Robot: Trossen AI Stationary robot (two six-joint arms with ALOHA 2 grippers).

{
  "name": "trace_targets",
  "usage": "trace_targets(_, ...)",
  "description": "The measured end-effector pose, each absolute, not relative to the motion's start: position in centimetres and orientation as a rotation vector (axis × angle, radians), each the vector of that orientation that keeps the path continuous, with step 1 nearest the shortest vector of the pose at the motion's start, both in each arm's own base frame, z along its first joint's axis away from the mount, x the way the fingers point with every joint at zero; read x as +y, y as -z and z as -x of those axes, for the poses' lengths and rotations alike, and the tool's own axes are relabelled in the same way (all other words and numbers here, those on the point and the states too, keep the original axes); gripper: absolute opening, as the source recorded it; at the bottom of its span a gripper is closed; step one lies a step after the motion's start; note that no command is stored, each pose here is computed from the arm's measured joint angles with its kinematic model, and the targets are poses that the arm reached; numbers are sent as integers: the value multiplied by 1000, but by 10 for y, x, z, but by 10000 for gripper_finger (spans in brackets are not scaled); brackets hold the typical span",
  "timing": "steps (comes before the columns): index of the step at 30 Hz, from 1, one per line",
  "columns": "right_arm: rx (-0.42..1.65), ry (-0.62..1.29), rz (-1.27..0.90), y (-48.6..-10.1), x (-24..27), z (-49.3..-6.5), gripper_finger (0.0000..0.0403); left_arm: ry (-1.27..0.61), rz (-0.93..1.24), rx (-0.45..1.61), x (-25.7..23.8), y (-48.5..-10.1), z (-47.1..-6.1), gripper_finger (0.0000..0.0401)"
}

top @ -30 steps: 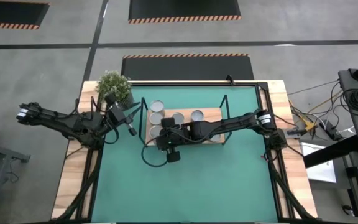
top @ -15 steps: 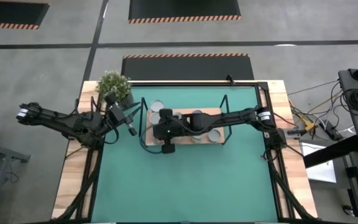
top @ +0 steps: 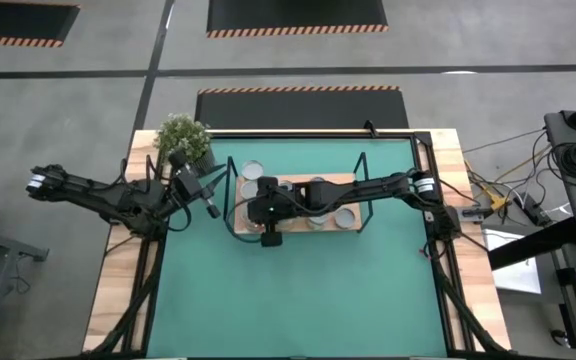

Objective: Pick and place cans onto a shelf
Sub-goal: Adjust the cans on the shelf

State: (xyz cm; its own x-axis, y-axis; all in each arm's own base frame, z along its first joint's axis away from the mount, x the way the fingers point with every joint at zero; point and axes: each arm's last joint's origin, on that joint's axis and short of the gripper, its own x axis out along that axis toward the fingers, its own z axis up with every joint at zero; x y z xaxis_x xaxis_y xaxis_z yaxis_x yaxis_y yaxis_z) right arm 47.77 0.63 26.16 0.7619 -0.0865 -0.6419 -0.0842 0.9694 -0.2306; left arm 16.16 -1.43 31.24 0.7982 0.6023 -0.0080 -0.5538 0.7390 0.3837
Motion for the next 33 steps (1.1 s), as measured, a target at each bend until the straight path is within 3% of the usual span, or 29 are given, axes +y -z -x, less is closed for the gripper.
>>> trace_targets(33, 655, 0, 279, -263, 7, -479, 9, -636, -378, 135, -14, -312, -162, 43)
